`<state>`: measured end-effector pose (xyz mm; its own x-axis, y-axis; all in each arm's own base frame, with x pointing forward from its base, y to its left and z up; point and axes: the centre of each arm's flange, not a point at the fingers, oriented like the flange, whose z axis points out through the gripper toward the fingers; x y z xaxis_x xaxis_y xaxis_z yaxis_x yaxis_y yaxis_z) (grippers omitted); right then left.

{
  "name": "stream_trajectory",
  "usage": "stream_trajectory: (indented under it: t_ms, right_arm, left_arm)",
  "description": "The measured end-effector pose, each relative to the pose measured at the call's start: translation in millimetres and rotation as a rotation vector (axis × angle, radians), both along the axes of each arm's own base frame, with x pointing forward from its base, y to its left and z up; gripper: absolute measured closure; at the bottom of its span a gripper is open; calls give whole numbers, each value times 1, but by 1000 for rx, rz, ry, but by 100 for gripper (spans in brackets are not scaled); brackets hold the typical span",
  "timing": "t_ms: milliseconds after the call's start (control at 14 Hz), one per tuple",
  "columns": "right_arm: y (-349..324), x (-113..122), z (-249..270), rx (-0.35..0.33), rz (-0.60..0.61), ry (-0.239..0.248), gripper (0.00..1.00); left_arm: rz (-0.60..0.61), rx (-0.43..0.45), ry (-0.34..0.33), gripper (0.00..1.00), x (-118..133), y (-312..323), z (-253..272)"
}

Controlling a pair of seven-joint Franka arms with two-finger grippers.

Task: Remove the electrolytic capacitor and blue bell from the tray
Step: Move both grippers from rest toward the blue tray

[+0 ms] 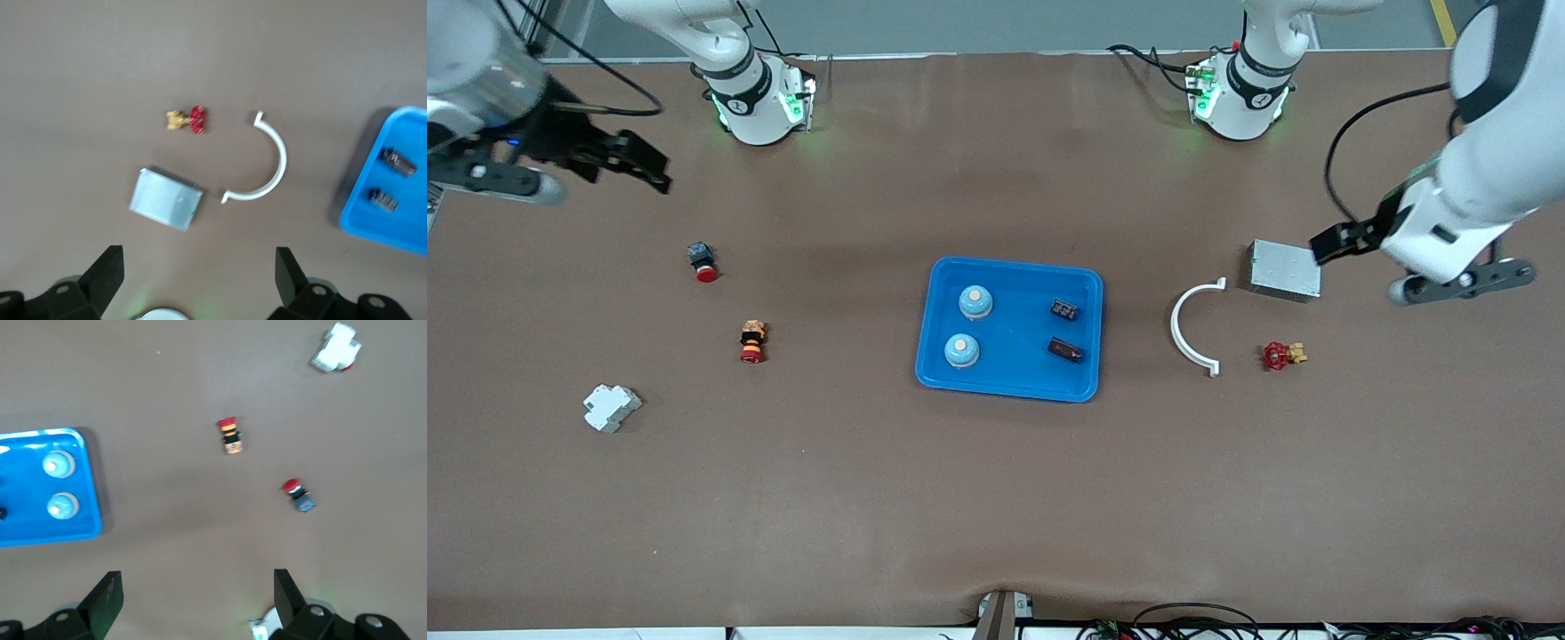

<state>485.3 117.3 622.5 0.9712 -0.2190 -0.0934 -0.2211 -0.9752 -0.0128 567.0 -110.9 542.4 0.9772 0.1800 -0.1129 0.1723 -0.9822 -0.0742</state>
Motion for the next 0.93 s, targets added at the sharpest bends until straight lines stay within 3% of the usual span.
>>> stream_trajectory:
  t_ms: [142,427,641,926]
  right_arm:
    - [39,-6,-21,-5,-43,-9,0]
    - [113,-27,-78,-4,-140,-40,0]
    - [158,-46,-117,7,-206,-64,0]
    - [216,-57,-173,7,-263,-59,0]
  left_arm:
    - [52,1,-28,0,3,-27,-28]
    - [207,27,-10,0,-7,-88,-71]
    - [342,49,-4,0,-31,-157,-100]
    - [466,35,-20,0,-69,-218,-167]
